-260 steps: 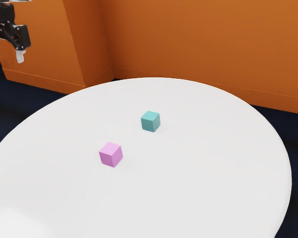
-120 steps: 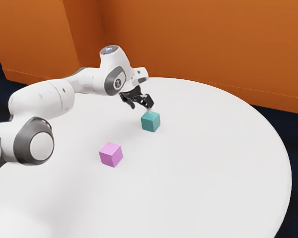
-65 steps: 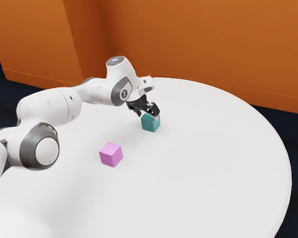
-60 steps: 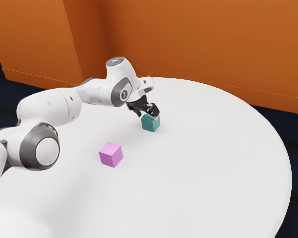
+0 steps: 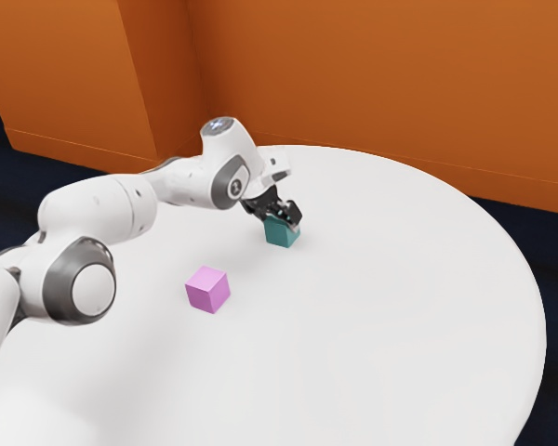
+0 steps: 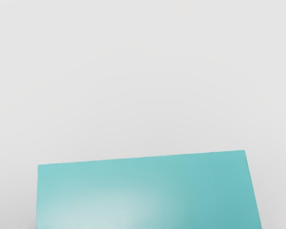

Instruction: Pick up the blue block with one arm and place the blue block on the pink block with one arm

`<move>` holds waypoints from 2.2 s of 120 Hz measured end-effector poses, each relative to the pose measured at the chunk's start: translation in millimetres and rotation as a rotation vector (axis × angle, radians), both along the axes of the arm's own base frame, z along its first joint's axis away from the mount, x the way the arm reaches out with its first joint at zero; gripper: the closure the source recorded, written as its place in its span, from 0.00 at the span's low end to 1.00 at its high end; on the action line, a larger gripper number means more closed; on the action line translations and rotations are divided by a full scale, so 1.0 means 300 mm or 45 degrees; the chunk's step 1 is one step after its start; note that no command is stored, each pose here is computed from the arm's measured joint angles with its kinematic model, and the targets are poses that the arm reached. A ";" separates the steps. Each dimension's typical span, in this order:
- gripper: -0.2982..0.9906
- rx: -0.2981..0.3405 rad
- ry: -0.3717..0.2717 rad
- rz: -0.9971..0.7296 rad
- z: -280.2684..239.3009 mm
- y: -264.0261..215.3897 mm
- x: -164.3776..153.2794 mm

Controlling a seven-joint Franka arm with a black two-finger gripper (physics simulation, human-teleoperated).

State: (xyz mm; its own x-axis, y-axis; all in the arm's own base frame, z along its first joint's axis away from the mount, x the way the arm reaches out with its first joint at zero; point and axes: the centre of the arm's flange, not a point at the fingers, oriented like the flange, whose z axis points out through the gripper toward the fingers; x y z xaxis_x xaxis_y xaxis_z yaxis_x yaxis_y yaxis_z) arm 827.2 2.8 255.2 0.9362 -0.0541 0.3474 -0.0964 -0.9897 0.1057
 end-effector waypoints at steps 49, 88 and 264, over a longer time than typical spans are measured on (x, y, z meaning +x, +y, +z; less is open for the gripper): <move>0.51 0.016 -0.008 0.024 0.010 -0.026 -0.001; 0.53 0.132 0.099 0.039 0.132 -0.005 -0.131; 0.55 0.236 0.365 -0.042 0.293 0.077 -0.707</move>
State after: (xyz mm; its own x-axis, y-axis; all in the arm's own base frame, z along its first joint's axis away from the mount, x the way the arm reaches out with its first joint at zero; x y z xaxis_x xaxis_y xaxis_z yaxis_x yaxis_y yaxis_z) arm 615.1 25.8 343.2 0.9909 -0.1239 0.0521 -0.1214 -0.9914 -0.0486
